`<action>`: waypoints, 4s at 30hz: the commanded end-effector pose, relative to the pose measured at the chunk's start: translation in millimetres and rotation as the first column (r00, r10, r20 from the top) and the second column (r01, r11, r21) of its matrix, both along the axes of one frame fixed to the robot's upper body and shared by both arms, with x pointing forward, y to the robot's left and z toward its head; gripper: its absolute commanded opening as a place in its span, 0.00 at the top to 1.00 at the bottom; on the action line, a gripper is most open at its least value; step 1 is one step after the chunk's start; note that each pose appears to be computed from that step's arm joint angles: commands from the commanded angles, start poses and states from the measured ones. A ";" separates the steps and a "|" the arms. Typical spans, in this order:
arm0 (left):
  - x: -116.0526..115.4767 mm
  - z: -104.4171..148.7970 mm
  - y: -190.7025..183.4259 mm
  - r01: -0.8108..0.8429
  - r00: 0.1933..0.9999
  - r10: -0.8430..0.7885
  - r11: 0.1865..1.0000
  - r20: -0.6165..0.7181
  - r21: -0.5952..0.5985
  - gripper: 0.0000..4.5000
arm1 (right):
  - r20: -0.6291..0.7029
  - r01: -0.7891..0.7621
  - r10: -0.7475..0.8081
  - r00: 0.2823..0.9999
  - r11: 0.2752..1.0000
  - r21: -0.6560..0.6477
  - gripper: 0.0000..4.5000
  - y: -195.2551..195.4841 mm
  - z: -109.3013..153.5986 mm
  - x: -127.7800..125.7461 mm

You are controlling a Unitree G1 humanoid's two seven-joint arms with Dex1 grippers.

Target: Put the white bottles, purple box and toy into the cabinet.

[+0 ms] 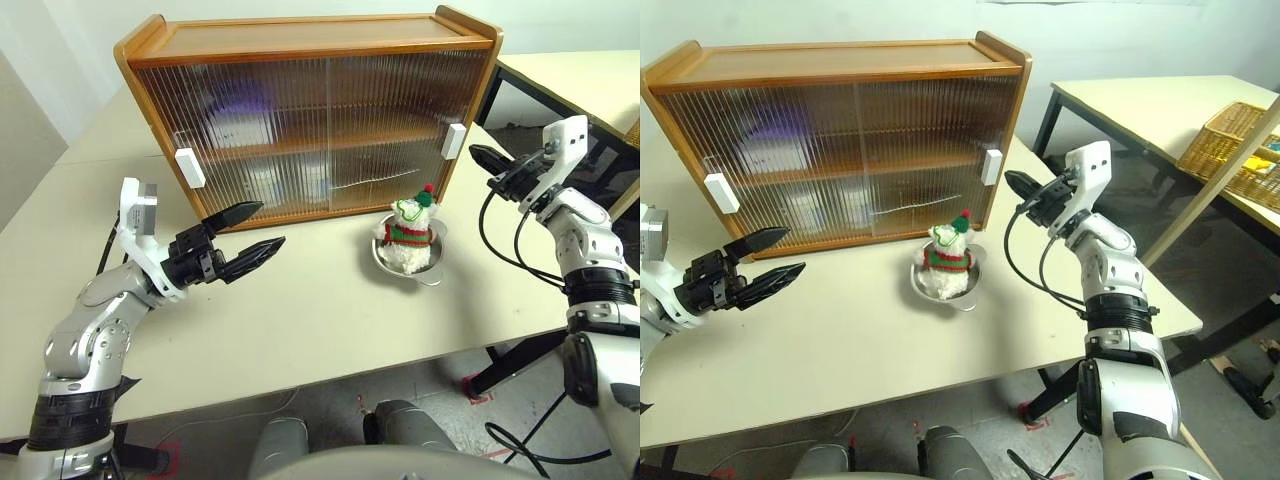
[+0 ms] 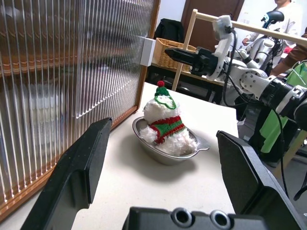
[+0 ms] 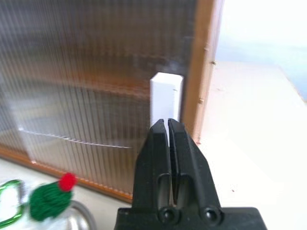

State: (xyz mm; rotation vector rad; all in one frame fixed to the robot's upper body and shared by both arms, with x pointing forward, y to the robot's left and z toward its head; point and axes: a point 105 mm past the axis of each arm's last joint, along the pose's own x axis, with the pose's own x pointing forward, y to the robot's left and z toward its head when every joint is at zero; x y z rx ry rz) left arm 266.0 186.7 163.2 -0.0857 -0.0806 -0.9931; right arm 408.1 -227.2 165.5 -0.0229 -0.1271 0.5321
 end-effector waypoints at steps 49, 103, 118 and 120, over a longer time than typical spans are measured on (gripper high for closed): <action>5.0 -1.7 -5.1 -0.034 0.999 0.033 0.999 0.028 0.023 0.00 | 0.016 -0.171 0.170 0.985 0.985 0.023 1.00 115.8 7.3 23.7; 6.0 -0.9 -9.1 -0.027 0.999 0.026 0.999 0.035 0.028 0.00 | -0.044 -0.361 0.365 0.930 0.928 0.090 1.00 197.4 2.1 10.1; 12.0 -5.6 -13.5 0.003 1.000 -0.004 1.000 0.029 0.021 0.00 | 0.057 -0.189 0.189 0.980 0.982 -0.017 0.46 122.9 47.8 -11.2; 11.8 -5.5 -13.0 0.003 1.000 -0.004 1.000 0.029 0.021 0.00 | 0.013 -0.162 0.163 0.987 0.985 -0.051 0.30 113.4 43.6 -22.3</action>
